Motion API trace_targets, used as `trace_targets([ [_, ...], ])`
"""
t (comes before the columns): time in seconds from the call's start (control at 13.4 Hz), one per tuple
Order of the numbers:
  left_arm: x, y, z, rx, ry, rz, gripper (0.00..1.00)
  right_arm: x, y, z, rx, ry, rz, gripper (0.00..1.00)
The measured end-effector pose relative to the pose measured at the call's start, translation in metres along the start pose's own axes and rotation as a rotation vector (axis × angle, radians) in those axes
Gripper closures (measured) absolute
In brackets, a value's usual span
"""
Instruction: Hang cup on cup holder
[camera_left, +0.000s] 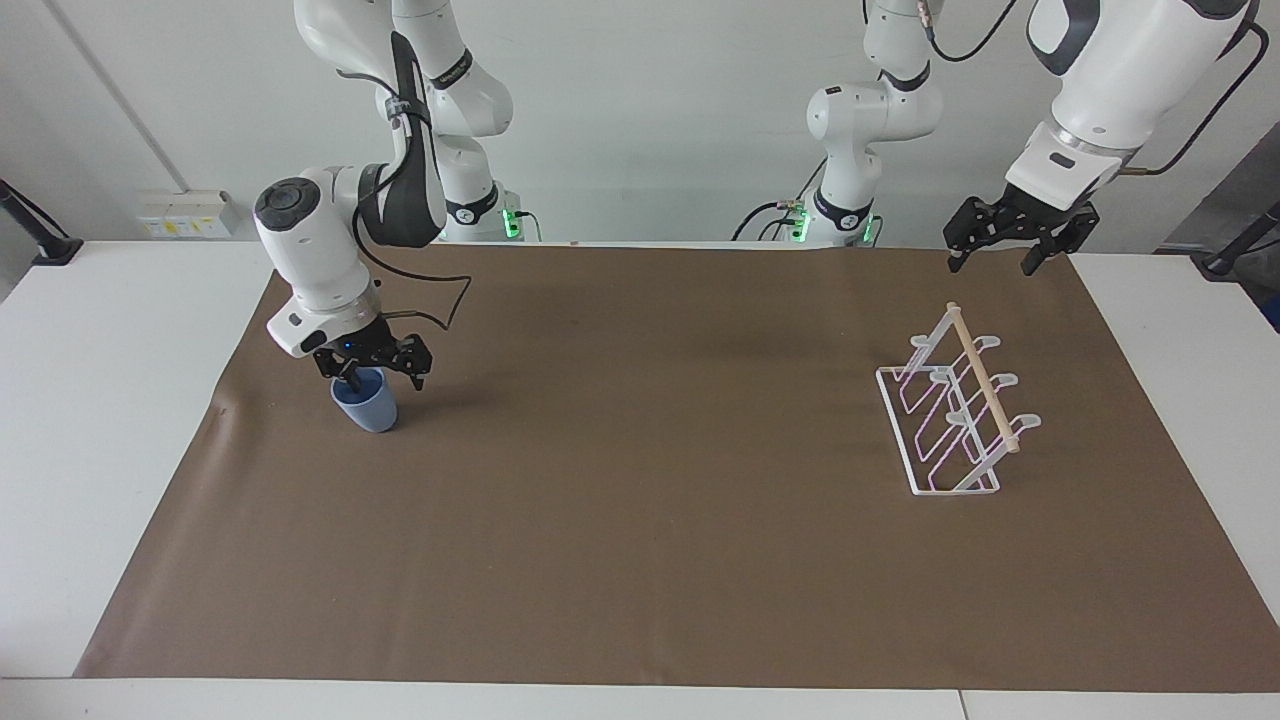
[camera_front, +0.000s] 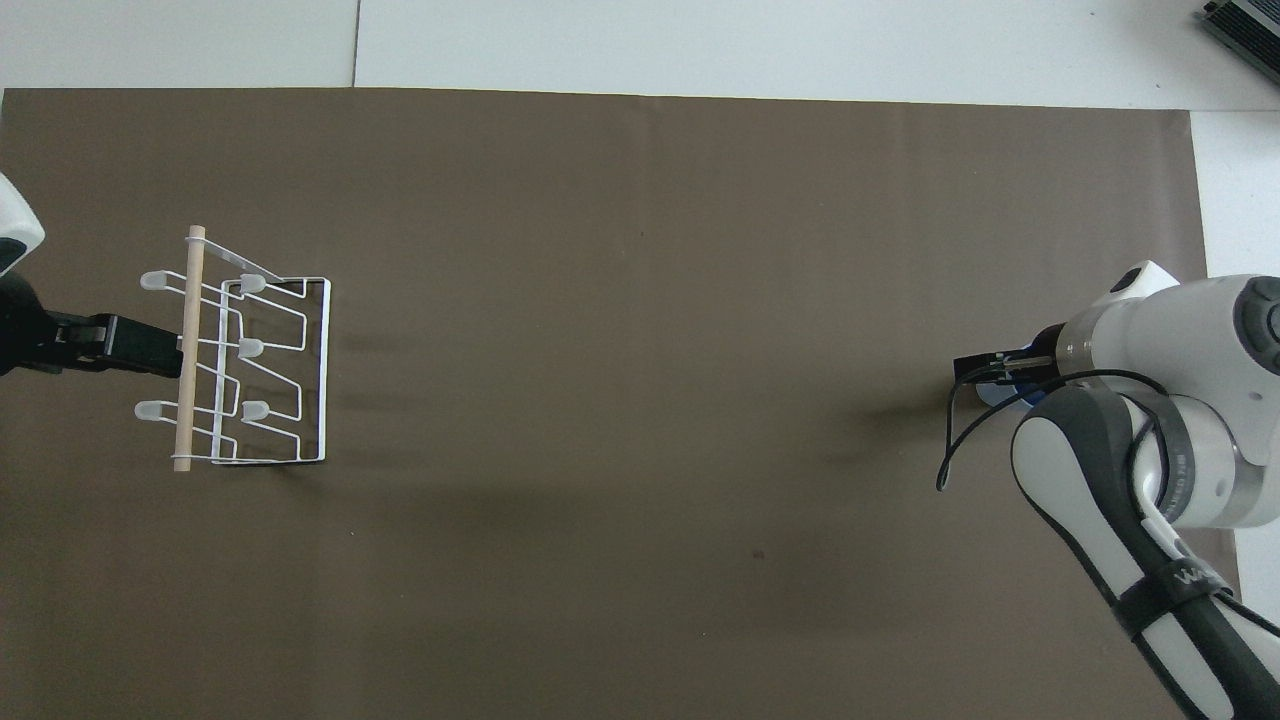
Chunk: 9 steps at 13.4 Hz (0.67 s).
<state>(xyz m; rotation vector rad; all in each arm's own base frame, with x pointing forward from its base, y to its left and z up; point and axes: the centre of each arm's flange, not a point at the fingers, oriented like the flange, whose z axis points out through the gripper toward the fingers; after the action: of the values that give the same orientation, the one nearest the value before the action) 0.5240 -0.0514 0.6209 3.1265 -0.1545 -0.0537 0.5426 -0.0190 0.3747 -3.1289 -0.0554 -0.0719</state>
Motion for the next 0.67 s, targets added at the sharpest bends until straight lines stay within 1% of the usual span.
trace_targets([
  [0.3, 0.000, 0.000, 0.000, 0.000, 0.001, 0.000, 0.00, -0.006, 0.000, 0.009, 0.000, -0.008, 0.000, 0.00],
  [0.6, 0.000, 0.000, 0.000, 0.000, 0.001, 0.000, 0.00, -0.012, 0.000, 0.021, -0.001, 0.001, 0.001, 0.00],
  [0.67, 0.000, 0.000, 0.000, 0.000, 0.001, 0.000, 0.00, -0.013, 0.000, 0.022, -0.001, 0.001, 0.001, 0.07],
])
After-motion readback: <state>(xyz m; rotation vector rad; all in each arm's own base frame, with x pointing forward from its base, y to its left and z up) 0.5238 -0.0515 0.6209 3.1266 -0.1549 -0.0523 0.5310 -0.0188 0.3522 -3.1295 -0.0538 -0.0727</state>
